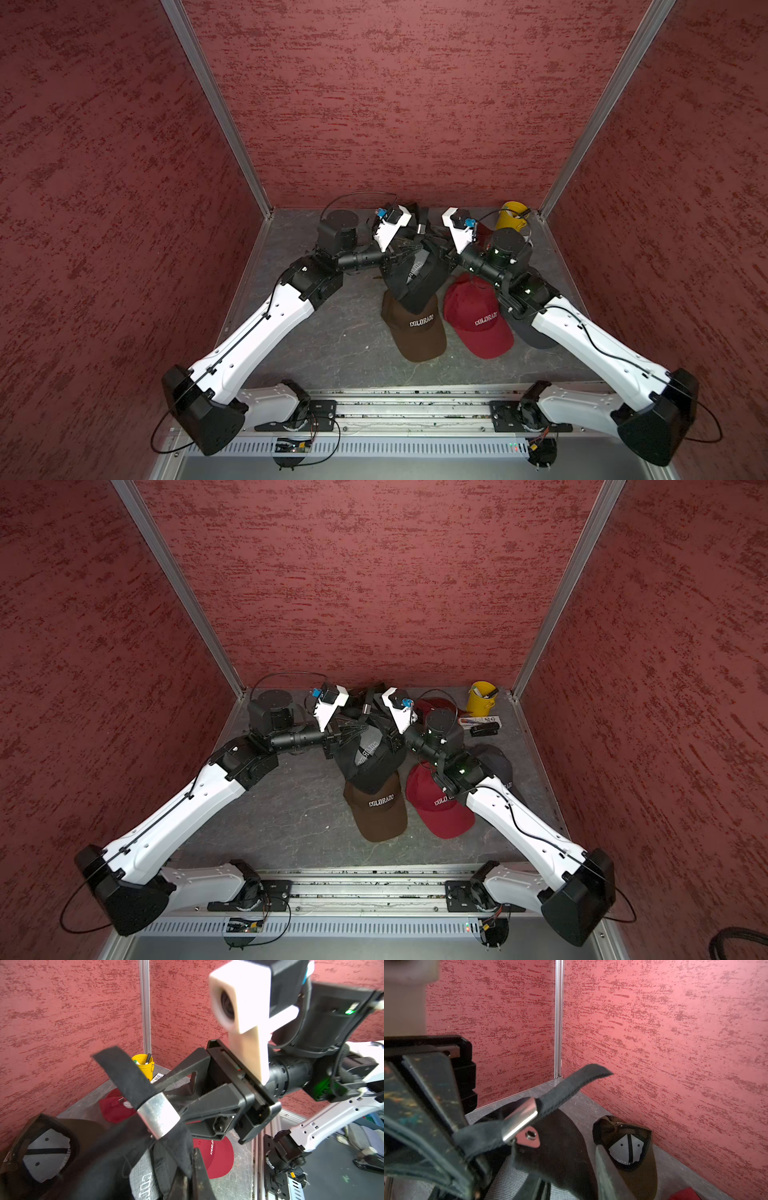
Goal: Open the adjustable buckle of the baseball cap
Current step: Pull the adjustable strap on the baseball cap.
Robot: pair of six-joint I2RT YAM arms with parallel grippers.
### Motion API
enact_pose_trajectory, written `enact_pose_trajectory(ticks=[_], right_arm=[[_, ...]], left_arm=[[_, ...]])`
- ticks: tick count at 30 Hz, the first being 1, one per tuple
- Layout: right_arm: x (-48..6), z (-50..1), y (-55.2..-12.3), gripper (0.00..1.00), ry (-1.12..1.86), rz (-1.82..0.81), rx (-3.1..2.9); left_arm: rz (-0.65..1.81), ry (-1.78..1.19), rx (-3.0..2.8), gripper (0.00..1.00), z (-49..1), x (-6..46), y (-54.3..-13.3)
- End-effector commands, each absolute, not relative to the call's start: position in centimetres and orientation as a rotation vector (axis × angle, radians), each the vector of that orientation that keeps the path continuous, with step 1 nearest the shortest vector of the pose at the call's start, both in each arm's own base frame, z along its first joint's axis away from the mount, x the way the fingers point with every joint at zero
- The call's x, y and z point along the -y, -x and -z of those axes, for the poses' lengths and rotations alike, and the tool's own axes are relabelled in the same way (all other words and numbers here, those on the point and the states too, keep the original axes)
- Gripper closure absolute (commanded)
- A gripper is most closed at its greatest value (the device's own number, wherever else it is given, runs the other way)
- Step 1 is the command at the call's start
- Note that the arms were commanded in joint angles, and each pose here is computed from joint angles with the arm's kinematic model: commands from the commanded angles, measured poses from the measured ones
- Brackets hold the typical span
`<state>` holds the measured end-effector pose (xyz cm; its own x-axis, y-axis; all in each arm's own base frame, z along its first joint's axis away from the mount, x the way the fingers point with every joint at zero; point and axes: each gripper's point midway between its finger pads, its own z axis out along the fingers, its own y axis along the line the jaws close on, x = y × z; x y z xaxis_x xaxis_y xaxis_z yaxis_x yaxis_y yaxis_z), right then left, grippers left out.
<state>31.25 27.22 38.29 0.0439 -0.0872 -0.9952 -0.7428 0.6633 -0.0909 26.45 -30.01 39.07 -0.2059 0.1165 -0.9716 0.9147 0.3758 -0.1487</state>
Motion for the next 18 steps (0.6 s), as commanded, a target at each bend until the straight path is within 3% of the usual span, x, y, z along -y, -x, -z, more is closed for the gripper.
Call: enact_pose_trajectory(ticks=[1,7,14,18], right_arm=[[-27.6,-39.8,-29.9,0.64,0.767,-0.595,-1.368],[-27.8,-40.8,-29.2,0.7,0.764,-0.627,-1.327],[-27.3,-41.4,-30.2,0.95,0.686,-0.616,-1.328],[-26.3,-42.2,-31.3,1.0,0.581,-0.59,-1.341]], left_arm=[[1.027,-0.971,-1.596,1.0,-39.6,30.4,-25.9],[1.047,-0.977,-1.599,1.0,-39.4,30.8,-26.0],[1.066,-0.991,-1.61,1.0,-39.2,31.1,-26.0],[1.053,-0.994,-1.629,1.0,-38.8,30.9,-26.0]])
